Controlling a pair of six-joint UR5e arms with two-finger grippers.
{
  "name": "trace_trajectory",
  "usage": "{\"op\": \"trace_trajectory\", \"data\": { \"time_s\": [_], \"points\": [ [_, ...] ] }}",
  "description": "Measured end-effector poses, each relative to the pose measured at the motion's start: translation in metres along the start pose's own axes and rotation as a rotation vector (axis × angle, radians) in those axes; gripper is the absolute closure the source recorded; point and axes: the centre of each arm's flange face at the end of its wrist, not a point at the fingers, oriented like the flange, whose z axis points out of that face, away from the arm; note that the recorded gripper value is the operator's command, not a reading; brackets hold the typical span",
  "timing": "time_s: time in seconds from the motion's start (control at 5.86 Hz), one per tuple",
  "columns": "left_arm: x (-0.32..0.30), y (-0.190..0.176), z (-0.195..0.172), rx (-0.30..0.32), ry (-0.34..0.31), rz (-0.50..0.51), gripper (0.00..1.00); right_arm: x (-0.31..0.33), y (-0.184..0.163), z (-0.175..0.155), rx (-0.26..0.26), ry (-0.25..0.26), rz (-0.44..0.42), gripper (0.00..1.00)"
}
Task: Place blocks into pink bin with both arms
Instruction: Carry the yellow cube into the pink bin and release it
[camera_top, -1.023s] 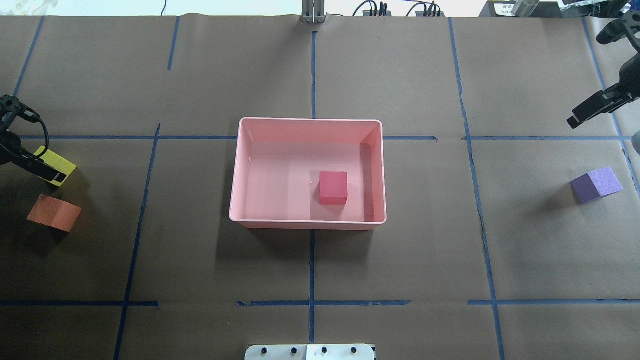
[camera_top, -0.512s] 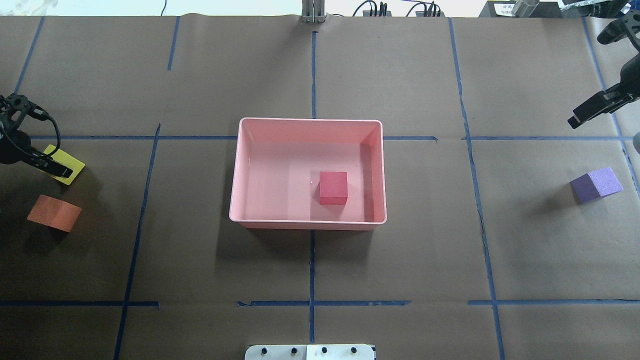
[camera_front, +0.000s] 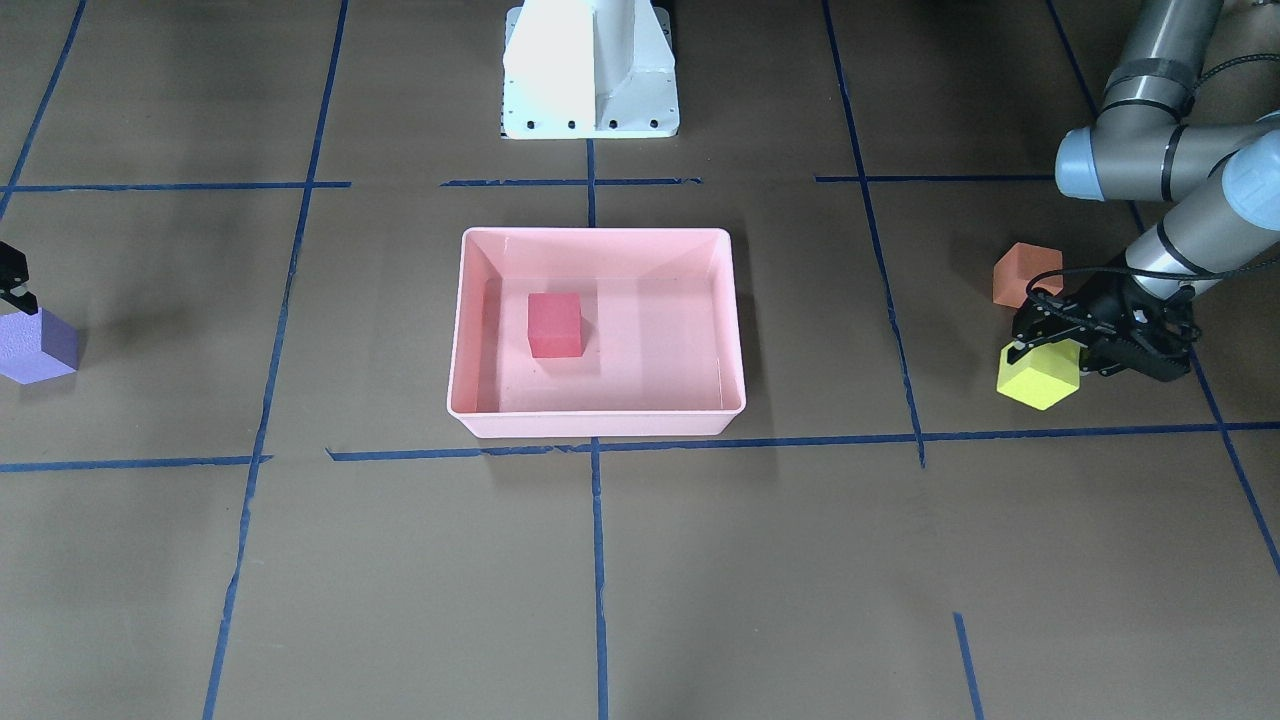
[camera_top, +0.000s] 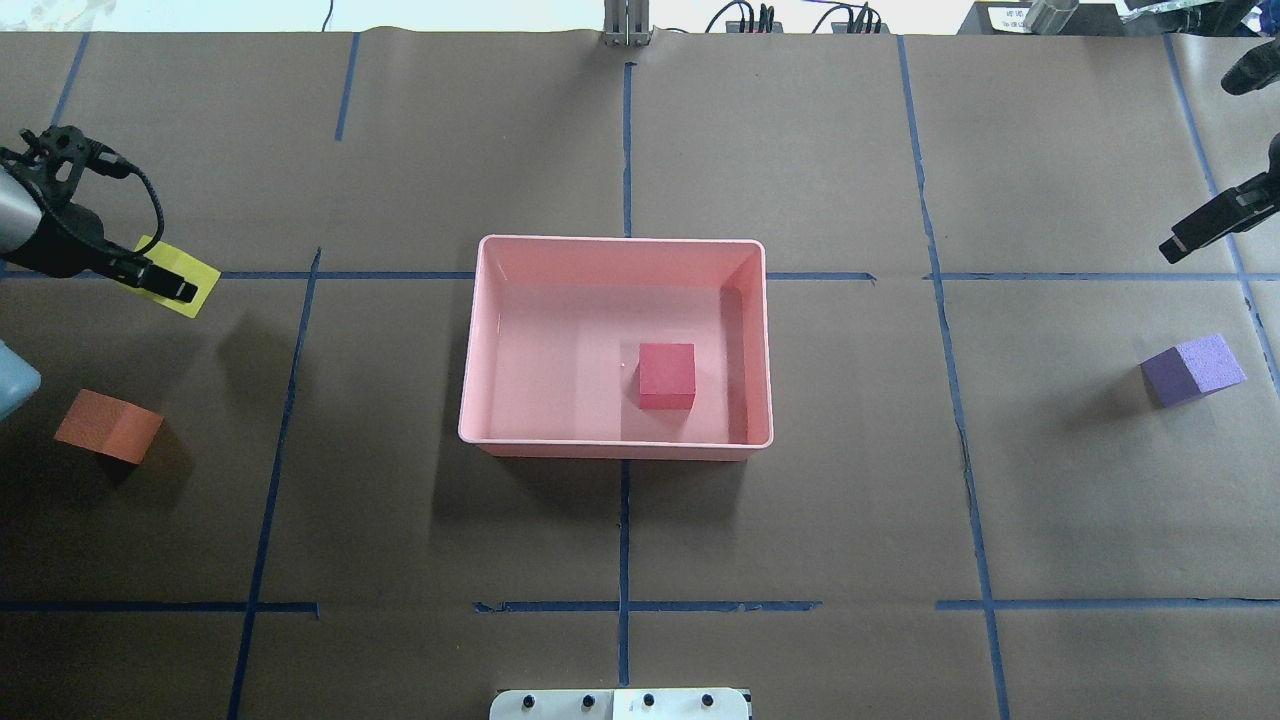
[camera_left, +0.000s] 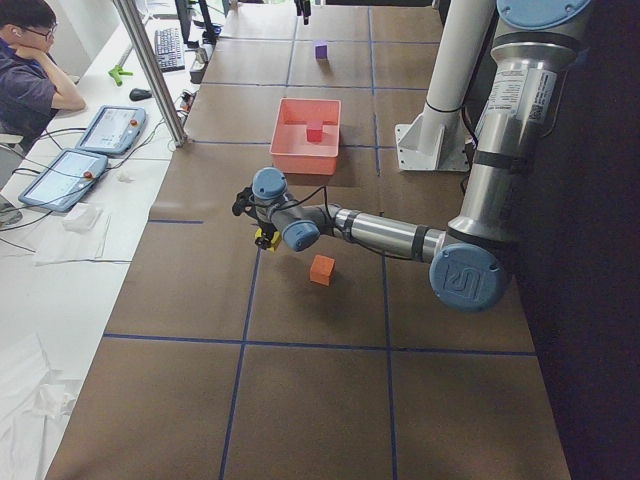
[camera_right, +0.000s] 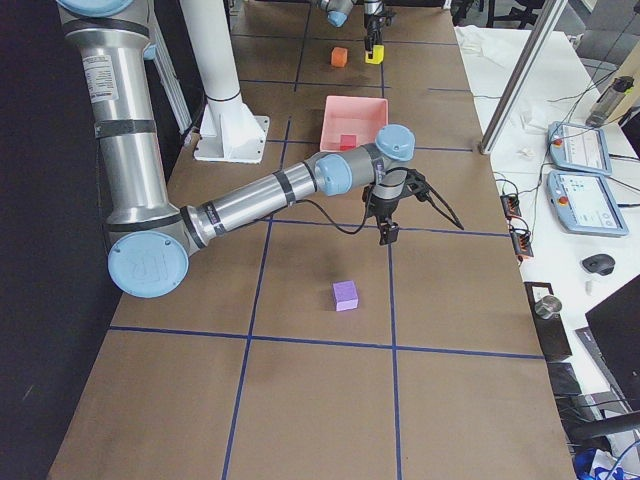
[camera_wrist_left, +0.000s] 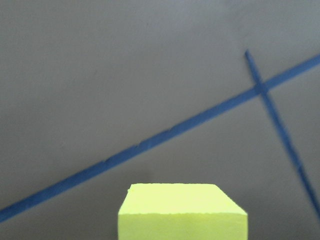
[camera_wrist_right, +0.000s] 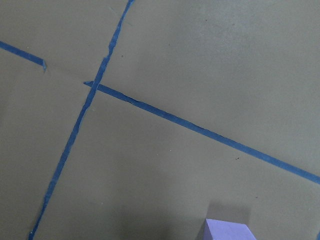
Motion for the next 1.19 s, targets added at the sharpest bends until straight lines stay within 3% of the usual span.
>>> {"op": "trace_trajectory", "data": {
  "time_s": [0.34,0.68,0.85,1.19],
  "points": [
    [0.109,-0.055,-0.022,0.003,0.033,-0.141,0.73,0.001,0.012,-0.004,0.006,-0.021,0.007,0.0],
    [0.276,-0.063,-0.01,-0.066,-0.037,-0.234,0.72,0.002,0.019,-0.004,0.004,-0.01,0.004,0.0],
    [0.348,-0.06,0.001,-0.083,-0.077,-0.287,0.02,0.007,0.022,-0.001,-0.003,0.003,0.0,0.0],
    [0.414,-0.045,0.016,-0.094,-0.089,-0.35,0.0,0.028,0.047,0.02,-0.01,0.018,-0.042,0.0]
  ]
}}
